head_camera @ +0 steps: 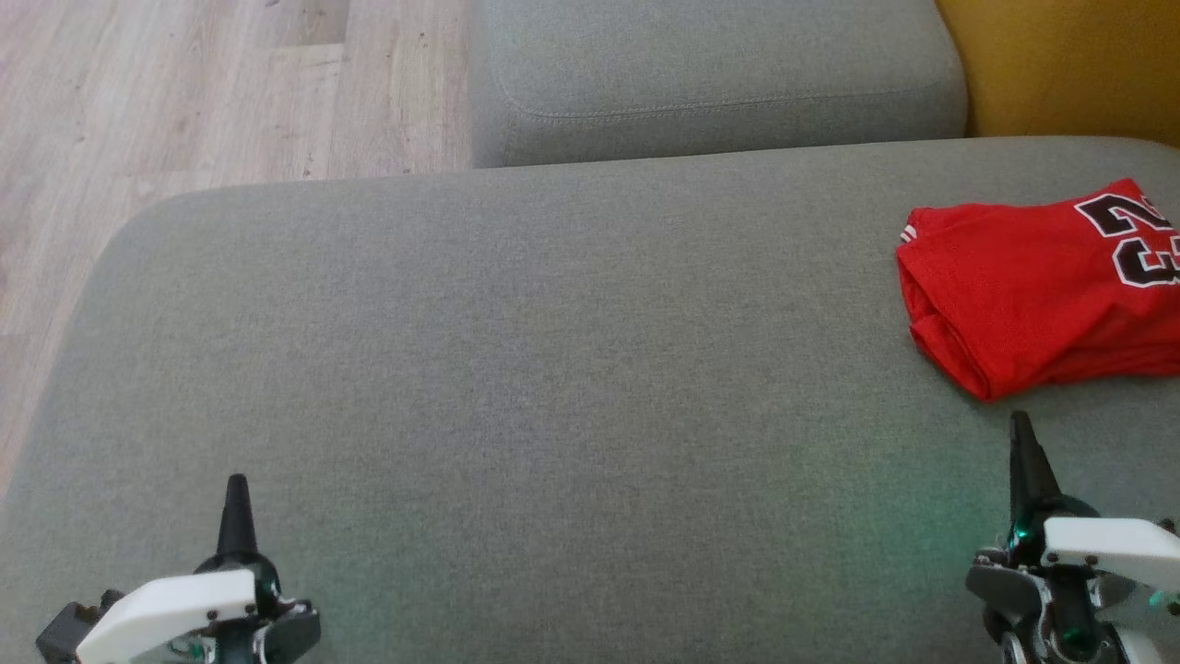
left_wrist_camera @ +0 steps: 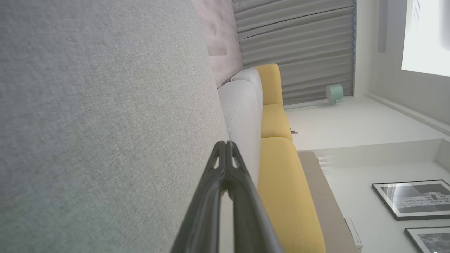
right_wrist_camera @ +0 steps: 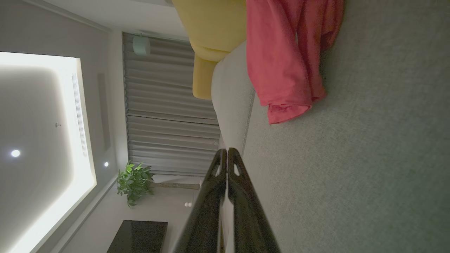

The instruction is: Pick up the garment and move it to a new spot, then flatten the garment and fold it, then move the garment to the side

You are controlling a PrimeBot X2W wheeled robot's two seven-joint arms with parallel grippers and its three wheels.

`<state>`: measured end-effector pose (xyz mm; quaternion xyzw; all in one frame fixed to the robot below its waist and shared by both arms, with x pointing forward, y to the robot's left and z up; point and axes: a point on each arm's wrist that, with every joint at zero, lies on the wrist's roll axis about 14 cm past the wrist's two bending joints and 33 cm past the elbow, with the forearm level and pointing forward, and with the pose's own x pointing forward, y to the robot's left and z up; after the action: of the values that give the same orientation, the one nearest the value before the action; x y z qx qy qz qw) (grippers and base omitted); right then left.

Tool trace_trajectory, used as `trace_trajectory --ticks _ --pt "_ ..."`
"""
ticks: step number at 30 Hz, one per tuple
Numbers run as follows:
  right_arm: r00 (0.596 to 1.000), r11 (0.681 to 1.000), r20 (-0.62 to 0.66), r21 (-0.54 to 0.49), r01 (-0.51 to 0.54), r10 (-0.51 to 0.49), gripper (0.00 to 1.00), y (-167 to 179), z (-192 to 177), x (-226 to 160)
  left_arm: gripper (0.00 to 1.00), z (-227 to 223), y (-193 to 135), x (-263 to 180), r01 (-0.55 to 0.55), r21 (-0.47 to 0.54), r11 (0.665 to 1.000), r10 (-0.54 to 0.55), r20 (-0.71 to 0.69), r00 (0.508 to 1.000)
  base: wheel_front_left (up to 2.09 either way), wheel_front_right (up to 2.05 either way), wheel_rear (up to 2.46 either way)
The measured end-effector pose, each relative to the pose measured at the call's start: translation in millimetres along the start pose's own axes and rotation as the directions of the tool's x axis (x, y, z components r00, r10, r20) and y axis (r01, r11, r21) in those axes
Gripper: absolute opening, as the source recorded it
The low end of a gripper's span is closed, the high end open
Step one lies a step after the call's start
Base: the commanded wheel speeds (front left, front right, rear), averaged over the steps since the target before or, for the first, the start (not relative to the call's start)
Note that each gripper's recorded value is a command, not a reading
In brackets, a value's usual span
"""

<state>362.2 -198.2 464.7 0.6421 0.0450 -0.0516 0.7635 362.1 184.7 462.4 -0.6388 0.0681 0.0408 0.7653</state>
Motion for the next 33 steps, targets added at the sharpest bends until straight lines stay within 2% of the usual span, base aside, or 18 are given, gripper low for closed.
trace_trajectory --ticks 16,33 --pt "0.999 0.983 0.013 0.179 -0.036 0.034 0.00 10 8 9 0.00 6 -11 8 0.049 -0.174 0.984 -0.049 0.004 0.999 0.00 0.00 0.00" --pt "0.999 0.982 0.012 0.182 -0.041 0.039 0.00 12 9 10 0.00 6 -15 10 0.060 -0.176 0.983 -0.060 0.003 0.998 0.00 0.00 0.00"
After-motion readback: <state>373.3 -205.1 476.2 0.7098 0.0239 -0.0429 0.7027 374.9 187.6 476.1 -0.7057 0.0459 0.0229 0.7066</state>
